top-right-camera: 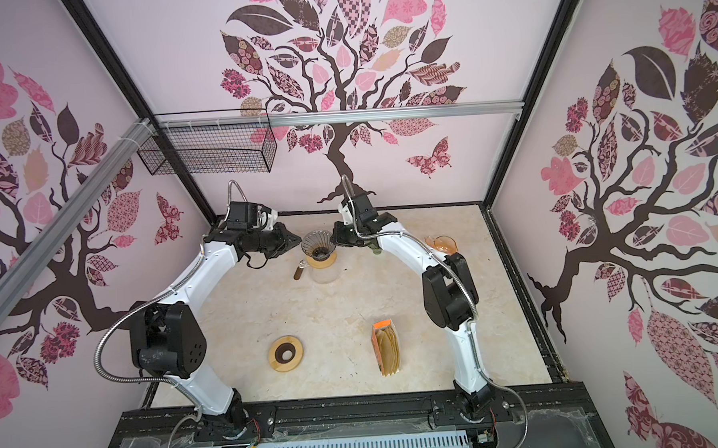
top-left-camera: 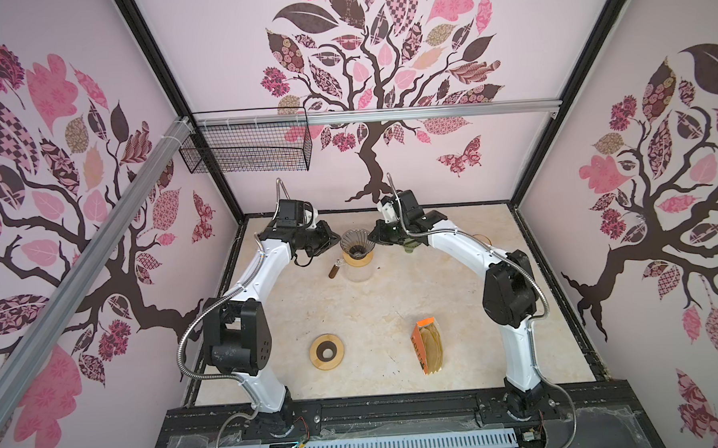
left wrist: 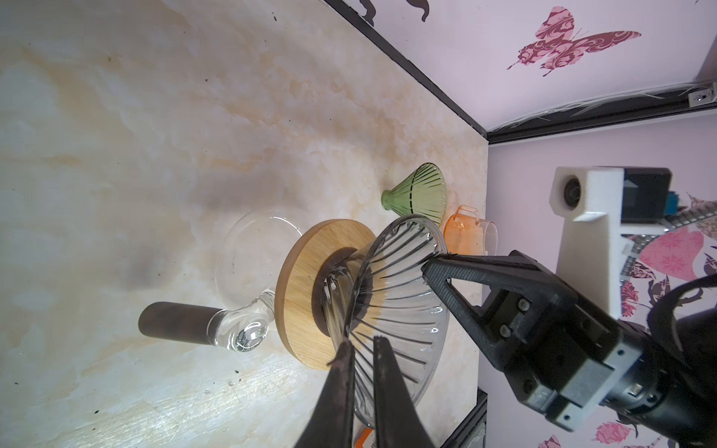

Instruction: Place the coffee filter in the dripper

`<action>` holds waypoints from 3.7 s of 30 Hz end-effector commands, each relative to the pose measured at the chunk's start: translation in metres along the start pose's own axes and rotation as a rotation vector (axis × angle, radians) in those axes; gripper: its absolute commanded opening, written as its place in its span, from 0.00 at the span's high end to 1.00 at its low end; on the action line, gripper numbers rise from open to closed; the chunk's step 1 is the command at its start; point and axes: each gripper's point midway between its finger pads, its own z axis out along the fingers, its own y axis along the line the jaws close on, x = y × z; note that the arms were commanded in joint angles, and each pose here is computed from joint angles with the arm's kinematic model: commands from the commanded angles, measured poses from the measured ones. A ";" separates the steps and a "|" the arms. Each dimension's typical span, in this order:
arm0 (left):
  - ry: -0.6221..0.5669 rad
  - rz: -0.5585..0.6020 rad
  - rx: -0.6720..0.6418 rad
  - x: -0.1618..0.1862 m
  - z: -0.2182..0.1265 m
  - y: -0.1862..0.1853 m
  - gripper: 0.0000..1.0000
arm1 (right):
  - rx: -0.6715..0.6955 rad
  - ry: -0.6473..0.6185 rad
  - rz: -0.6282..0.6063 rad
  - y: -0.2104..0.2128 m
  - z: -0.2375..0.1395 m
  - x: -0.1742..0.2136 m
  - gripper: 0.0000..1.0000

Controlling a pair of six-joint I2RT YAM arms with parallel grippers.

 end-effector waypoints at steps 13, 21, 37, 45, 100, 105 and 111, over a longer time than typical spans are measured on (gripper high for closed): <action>-0.005 -0.002 0.004 0.002 -0.002 0.003 0.82 | 0.110 0.115 0.012 -0.024 0.012 0.021 0.91; -0.015 0.008 -0.001 0.001 -0.006 0.002 0.78 | 0.118 0.088 0.004 -0.020 0.006 0.010 0.76; -0.028 0.017 -0.001 0.000 -0.010 -0.001 0.73 | 0.038 0.039 -0.038 0.009 -0.013 -0.008 0.56; -0.075 0.043 -0.007 -0.006 -0.025 -0.006 0.65 | 0.016 -0.061 -0.070 0.029 -0.048 -0.025 0.44; -0.196 0.446 0.187 0.133 -0.116 -0.043 0.02 | 0.218 0.132 0.077 -0.085 -0.179 0.259 0.68; -0.202 0.445 0.186 0.132 -0.118 -0.044 0.02 | 0.242 0.123 0.083 -0.089 -0.180 0.258 0.74; -0.208 0.444 0.184 0.131 -0.118 -0.044 0.02 | 0.245 0.142 0.085 -0.090 -0.177 0.262 0.80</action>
